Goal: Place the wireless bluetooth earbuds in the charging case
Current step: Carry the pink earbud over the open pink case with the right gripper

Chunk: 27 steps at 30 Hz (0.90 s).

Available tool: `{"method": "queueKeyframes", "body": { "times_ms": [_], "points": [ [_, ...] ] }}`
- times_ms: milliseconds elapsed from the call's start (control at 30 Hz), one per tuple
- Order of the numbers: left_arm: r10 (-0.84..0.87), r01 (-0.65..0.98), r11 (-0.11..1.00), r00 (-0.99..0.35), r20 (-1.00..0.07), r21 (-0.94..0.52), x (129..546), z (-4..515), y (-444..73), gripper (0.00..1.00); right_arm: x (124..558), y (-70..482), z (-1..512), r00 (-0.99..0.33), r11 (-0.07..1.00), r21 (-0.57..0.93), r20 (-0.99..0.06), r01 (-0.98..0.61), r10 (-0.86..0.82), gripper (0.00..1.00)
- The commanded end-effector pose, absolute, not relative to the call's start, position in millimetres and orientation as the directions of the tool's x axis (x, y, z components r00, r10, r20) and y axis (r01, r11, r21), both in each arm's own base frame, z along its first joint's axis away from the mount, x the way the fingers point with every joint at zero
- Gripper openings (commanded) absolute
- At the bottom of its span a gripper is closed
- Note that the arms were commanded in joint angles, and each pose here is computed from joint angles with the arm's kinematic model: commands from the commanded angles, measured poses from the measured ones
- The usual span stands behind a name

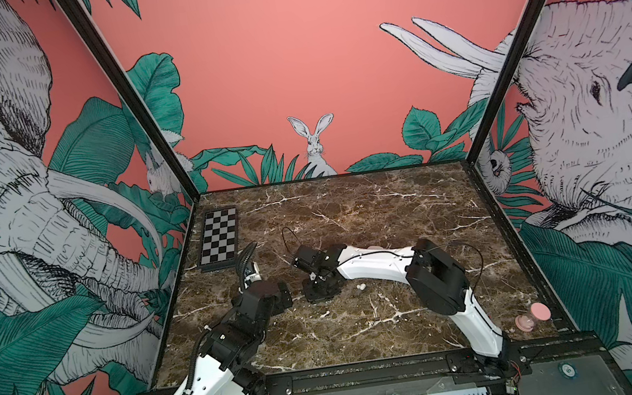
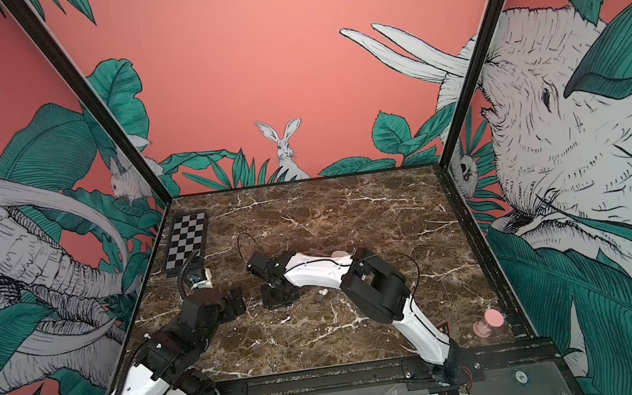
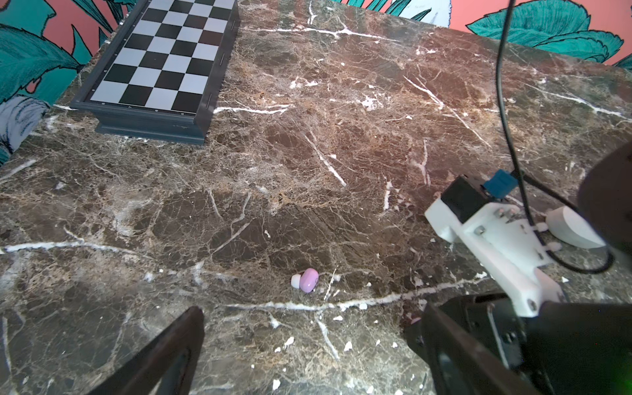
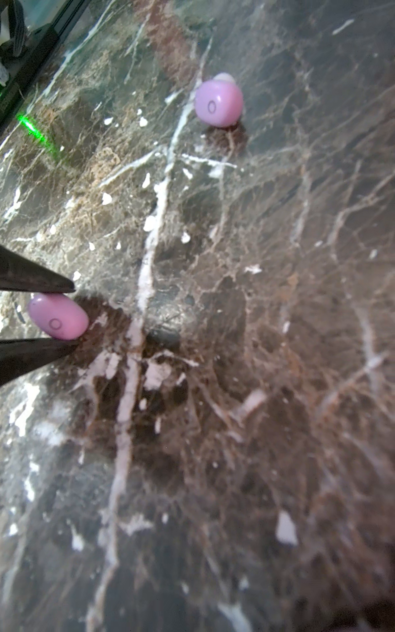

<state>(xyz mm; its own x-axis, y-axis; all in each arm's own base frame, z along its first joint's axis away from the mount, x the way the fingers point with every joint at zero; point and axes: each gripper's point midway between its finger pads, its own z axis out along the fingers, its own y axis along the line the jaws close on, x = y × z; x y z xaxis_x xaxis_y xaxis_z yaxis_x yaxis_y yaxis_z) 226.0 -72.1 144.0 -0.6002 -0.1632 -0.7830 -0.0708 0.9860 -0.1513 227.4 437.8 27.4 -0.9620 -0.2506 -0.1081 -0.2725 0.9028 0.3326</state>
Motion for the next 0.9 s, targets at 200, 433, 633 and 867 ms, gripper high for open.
{"method": "queueKeyframes", "body": {
  "times_ms": [200, 433, 633, 867],
  "points": [
    [-0.171, -0.081, 0.985, -0.594, -0.786, -0.153, 227.8, 141.0, -70.3, 0.99, 236.1, 435.9, 60.2, -0.926, 0.855, 0.366, -0.231, -0.368, -0.3, 0.22],
    [-0.168, -0.075, 0.985, -0.603, -0.78, -0.155, 227.8, 138.6, -72.4, 0.99, 234.4, 434.9, 69.1, -0.901, 0.826, 0.372, -0.269, -0.422, -0.34, 0.22],
    [-0.164, -0.071, 0.986, -0.609, -0.776, -0.153, 228.1, 136.5, -73.7, 0.99, 237.9, 421.3, 75.0, -0.86, 0.817, 0.303, -0.324, -0.49, -0.395, 0.22],
    [-0.162, -0.067, 0.986, -0.613, -0.773, -0.154, 229.2, 135.4, -75.7, 0.99, 245.0, 408.0, 80.0, -0.781, 0.786, 0.191, -0.385, -0.588, -0.491, 0.22]
  ]
}}
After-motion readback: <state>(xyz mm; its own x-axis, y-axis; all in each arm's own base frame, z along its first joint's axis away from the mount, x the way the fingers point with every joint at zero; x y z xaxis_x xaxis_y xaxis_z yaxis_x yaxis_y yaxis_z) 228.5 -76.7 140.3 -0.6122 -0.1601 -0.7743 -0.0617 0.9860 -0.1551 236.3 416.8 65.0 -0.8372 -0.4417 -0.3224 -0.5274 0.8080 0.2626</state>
